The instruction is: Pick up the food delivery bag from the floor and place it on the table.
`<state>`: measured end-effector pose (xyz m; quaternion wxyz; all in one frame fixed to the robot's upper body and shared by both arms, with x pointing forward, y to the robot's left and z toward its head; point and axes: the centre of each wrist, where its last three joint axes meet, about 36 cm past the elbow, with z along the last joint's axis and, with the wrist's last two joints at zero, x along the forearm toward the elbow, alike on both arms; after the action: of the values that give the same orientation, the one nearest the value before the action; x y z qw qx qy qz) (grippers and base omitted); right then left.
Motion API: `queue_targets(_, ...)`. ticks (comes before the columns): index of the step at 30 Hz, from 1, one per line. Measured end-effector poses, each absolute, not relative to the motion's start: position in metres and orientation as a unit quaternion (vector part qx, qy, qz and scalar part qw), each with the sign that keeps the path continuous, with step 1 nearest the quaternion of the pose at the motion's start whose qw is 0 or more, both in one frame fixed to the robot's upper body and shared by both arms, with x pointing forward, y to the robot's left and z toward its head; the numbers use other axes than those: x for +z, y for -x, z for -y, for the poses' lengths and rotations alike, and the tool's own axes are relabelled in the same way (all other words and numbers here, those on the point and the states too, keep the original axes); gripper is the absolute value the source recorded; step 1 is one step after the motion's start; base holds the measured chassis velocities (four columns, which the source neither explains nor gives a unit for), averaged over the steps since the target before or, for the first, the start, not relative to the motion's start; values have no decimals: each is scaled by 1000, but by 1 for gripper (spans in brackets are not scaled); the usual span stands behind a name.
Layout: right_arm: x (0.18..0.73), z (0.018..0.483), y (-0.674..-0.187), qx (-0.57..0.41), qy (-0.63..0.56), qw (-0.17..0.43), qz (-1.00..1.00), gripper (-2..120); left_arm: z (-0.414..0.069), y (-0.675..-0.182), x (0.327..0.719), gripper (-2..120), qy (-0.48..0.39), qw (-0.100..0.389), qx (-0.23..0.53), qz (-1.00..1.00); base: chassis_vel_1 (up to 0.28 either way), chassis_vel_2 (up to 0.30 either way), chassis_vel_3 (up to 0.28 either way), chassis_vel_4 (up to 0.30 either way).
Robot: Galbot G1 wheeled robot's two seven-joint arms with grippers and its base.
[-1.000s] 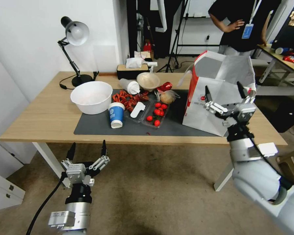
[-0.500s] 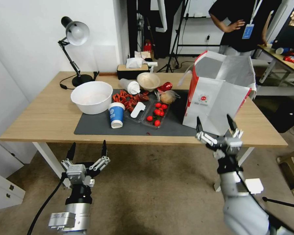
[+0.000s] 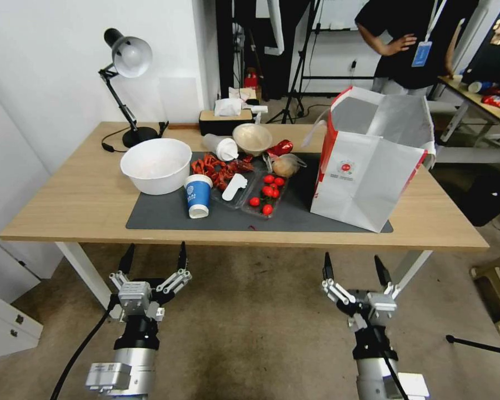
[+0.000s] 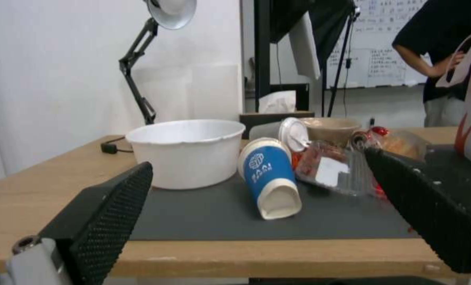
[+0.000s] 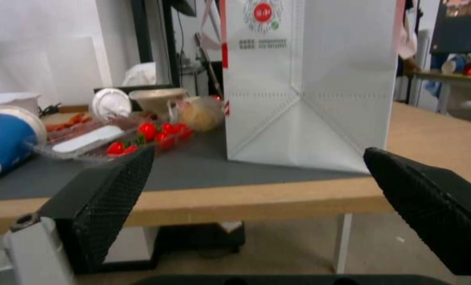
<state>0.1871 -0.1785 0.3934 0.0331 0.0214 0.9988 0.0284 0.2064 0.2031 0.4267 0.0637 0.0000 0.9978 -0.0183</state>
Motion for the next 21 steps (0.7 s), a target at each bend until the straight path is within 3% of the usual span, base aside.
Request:
queue_targets(8,393,176,-183,33,-17,18,-999,100,-203,-204,428,100,-1,45,-17,-999,0,0,0,0)
queue_targets(21,389,184,-198,22,10,46,-999,100,-203,-203,426,100,-6,40,-17,-999,0,0,0,0)
